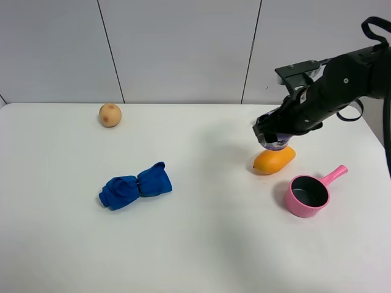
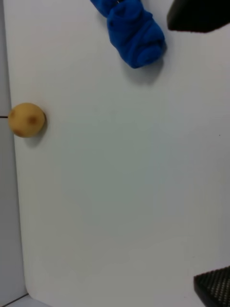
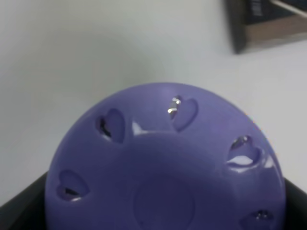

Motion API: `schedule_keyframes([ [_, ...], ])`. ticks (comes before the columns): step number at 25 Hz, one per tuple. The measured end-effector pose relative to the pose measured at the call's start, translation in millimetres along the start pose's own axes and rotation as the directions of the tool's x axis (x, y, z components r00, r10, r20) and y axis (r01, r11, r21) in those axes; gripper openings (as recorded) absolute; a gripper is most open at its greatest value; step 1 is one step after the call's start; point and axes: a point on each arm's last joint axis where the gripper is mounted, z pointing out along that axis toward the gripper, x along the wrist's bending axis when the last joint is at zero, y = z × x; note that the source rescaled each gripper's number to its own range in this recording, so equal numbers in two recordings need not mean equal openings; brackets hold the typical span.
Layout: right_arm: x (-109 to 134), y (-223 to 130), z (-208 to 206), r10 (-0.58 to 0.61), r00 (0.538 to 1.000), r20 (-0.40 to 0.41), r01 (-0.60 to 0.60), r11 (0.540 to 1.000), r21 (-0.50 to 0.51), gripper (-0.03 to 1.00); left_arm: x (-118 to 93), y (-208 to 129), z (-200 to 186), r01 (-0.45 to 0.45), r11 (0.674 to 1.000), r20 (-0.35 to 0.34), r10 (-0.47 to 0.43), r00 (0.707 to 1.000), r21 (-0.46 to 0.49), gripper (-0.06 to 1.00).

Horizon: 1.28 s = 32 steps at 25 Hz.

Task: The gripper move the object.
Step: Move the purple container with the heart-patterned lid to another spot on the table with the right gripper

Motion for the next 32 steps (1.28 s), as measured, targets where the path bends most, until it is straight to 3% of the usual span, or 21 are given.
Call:
schedule_keyframes([
  [9, -70.9, -12.5, -1.7, 0.15, 0.981, 0.124, -0.152, 0.988, 0.006, 0.0, 0.0, 0.0, 0.0, 0.0, 1.0, 0.0, 0.0, 1.0, 0.0, 1.0],
  [15, -108.2, -19.8, -2.6, 0.241, 0.953, 0.183, -0.237, 0.97, -0.049, 0.0, 0.0, 0.0, 0.0, 0.0, 1.0, 0.0, 0.0, 1.0, 0.0, 1.0],
  [25, -117.4, -18.9, 45.9, 0.248, 0.953, 0.173, -0.231, 0.966, -0.112, 0.0, 0.0, 0.0, 0.0, 0.0, 1.0, 0.0, 0.0, 1.0, 0.0, 1.0],
  [32, -116.9, -31.1, 91.7, 0.292, 0.945, 0.145, -0.283, 0.956, -0.081, 0.0, 0.0, 0.0, 0.0, 0.0, 1.0, 0.0, 0.0, 1.0, 0.0, 1.0],
])
